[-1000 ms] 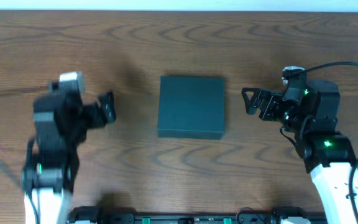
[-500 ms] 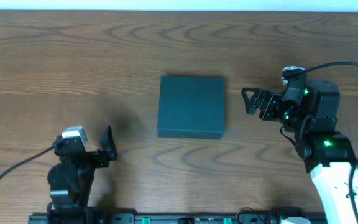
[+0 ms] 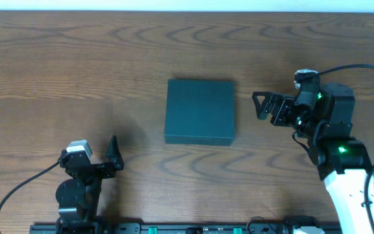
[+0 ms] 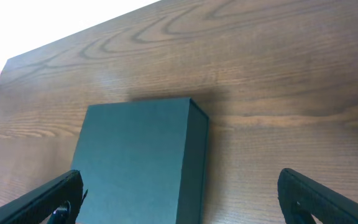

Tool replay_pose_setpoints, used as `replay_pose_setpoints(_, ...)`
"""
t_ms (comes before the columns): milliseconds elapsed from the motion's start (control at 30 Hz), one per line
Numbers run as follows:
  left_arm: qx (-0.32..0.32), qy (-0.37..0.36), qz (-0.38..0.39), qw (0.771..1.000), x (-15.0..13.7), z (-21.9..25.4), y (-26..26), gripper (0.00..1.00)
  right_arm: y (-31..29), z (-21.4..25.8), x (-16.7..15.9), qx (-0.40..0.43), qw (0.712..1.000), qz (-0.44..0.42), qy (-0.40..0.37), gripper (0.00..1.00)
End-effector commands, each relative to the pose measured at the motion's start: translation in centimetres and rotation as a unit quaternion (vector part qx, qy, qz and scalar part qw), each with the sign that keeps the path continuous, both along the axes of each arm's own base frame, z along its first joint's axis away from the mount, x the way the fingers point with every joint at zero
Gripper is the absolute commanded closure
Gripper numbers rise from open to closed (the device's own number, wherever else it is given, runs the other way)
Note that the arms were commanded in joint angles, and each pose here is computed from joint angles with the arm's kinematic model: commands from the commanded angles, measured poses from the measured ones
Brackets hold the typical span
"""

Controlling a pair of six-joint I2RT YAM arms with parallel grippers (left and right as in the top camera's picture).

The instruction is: Pack container

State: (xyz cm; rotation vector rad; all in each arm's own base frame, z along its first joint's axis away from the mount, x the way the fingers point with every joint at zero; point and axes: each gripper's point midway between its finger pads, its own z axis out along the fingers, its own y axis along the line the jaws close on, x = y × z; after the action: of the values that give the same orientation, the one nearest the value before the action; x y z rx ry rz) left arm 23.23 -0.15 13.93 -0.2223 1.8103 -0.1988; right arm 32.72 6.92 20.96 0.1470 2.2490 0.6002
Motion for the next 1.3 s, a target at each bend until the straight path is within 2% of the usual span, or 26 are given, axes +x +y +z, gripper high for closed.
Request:
replay_pose_setpoints(0, -0.004, 0.011, 0.012, 1.000, 0.0, -1.2, 0.4, 0.05, 0.1, 0.1, 0.0, 0.005, 1.000, -0.001, 0.000, 0.01)
replay_pose_setpoints(700, -0.004, 0.012, 0.013, 1.000, 0.0, -1.2, 0.4, 0.05, 0.1, 0.1, 0.0, 0.005, 1.000, -0.001, 0.000, 0.00)
replay_pose_setpoints(1267, -0.004, 0.012, 0.013, 1.000, 0.0, -1.2, 0.4, 0.04, -0.4, -1.7, -1.4, -0.014, 0.999, -0.003, 0.044, 0.01)
